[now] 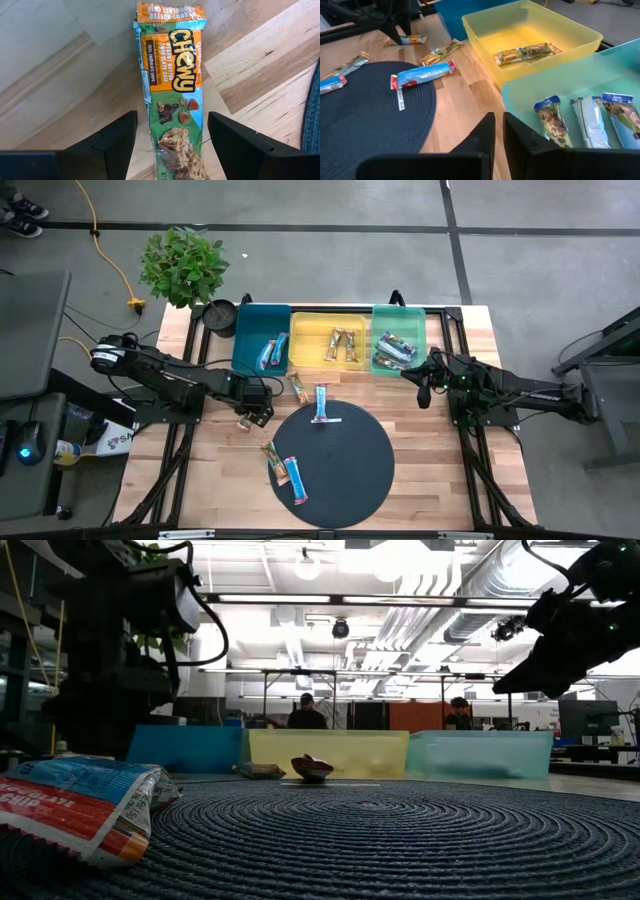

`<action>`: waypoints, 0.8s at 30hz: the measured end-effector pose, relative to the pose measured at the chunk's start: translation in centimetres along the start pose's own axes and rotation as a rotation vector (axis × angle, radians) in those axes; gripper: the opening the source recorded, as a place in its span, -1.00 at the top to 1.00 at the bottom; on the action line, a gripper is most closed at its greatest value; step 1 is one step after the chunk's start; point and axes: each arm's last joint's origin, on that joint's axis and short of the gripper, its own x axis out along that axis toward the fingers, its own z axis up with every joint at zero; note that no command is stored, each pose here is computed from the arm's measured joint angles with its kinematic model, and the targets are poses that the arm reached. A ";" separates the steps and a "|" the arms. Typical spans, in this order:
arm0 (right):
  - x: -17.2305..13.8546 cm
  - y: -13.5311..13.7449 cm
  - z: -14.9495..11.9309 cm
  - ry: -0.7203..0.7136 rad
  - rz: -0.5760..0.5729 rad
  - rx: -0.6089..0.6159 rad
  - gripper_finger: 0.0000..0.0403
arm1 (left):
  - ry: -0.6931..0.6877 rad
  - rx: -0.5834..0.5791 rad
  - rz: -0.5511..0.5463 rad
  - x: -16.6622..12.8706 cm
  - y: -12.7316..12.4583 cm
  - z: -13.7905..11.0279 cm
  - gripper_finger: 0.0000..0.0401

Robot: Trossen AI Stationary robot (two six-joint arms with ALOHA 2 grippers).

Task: Pick and place Granola Bars by type
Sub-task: Put the orange granola bar into the yellow bin

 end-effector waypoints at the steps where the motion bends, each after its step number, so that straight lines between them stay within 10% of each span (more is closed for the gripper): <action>1: 0.0 0.0 0.0 0.002 -0.002 0.000 0.89 | -0.002 0.003 -0.003 0.0 0.0 0.0 -0.20; 24: 0.0 0.0 0.0 0.006 0.011 0.039 1.00 | -0.031 0.041 -0.043 0.0 -0.4 0.3 -0.20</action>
